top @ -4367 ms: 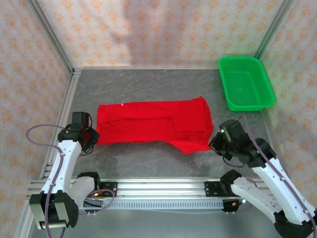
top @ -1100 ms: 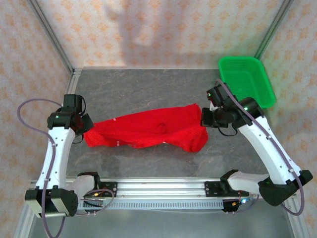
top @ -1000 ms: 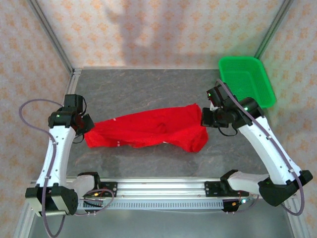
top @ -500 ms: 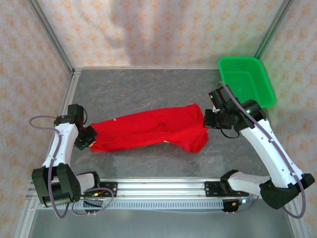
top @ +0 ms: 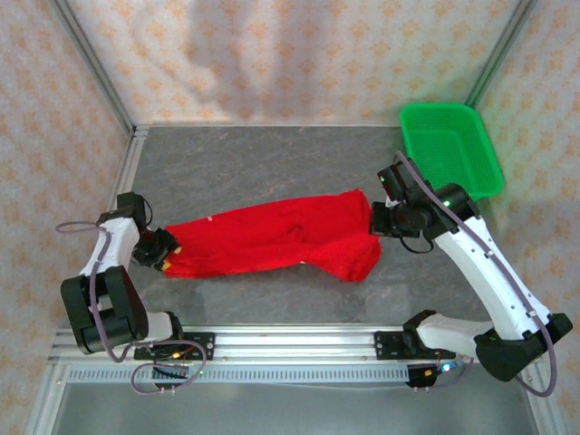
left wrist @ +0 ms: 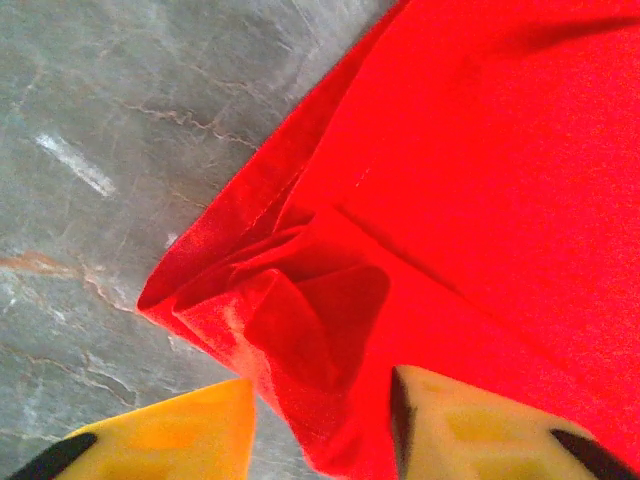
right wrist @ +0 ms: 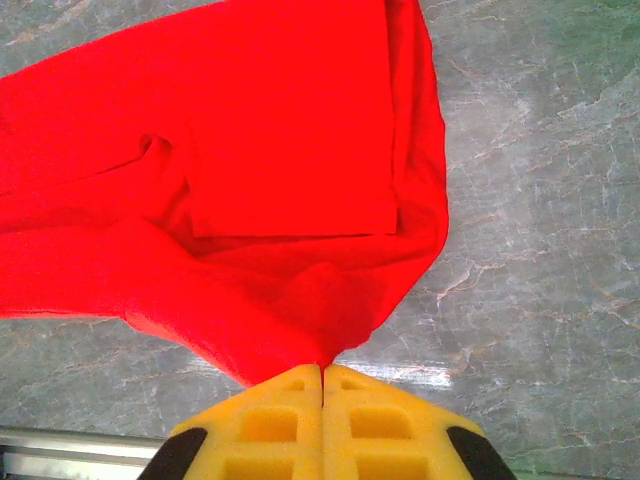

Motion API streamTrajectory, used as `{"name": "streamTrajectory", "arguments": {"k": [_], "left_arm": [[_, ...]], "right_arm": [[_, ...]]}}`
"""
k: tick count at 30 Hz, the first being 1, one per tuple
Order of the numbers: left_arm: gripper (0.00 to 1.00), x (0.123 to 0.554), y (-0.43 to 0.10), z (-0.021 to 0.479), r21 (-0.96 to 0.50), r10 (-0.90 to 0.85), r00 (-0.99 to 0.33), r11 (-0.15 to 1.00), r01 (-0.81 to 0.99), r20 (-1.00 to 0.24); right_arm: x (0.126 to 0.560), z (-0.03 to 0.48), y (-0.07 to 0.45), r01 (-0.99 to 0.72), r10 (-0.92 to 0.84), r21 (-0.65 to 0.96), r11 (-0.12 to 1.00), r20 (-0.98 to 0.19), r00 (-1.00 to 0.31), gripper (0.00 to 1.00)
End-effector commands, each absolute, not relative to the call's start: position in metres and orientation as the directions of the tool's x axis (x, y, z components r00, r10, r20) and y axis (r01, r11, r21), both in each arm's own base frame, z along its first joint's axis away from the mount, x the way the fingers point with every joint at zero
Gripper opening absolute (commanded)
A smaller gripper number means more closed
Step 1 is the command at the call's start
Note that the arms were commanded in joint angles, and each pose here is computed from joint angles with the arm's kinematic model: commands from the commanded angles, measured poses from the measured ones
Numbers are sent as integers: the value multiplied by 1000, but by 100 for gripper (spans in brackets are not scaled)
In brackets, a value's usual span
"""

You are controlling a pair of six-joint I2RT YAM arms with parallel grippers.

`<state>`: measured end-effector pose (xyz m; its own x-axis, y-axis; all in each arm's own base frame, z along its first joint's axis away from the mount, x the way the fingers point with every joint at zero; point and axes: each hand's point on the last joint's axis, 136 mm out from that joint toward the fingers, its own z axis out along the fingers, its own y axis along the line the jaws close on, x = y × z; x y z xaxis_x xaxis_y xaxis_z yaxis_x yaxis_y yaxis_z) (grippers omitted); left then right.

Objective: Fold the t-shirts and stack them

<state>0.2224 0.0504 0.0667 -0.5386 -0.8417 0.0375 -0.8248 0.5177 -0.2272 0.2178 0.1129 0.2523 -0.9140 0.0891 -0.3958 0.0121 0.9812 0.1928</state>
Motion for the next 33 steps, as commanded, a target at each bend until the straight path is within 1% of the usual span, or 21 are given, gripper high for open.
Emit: {"name": "streamTrajectory", "arguments": {"k": [1, 3, 5, 11, 14, 21, 26, 29, 31, 33], "left_arm": [[53, 226, 61, 95, -286, -871, -491, 479, -830, -33], [55, 219, 63, 95, -302, -887, -461, 444, -843, -17], [56, 212, 62, 90, -310, -899, -437, 411, -857, 16], [56, 201, 59, 78, -291, -909, -413, 380, -878, 61], [53, 201, 56, 71, -310, -916, -392, 350, -884, 84], [42, 198, 54, 58, -303, -920, -377, 331, -894, 108], [40, 195, 54, 52, -284, -921, -371, 327, -902, 119], [40, 195, 53, 52, -283, -920, -373, 328, -901, 122], [44, 195, 53, 62, -299, -920, -376, 330, -896, 111], [50, 192, 55, 78, -307, -923, -378, 341, -888, 69]], "right_arm": [[224, 250, 114, 7, 88, 196, 981, -407, -909, 0], [225, 248, 114, 3, 83, 194, 981, -405, -911, 0], [225, 247, 114, 0, 79, 192, 981, -402, -912, 0], [225, 244, 114, -7, 69, 189, 982, -393, -917, 0], [225, 244, 114, -8, 68, 190, 982, -390, -918, 0], [223, 242, 109, -2, 69, 180, 984, -388, -919, 0], [225, 241, 109, 0, 70, 179, 984, -385, -920, 0], [225, 241, 110, -1, 70, 181, 983, -383, -921, 0], [225, 242, 110, 1, 72, 181, 983, -383, -921, 0], [225, 242, 110, 4, 74, 182, 983, -382, -921, 0]]}}
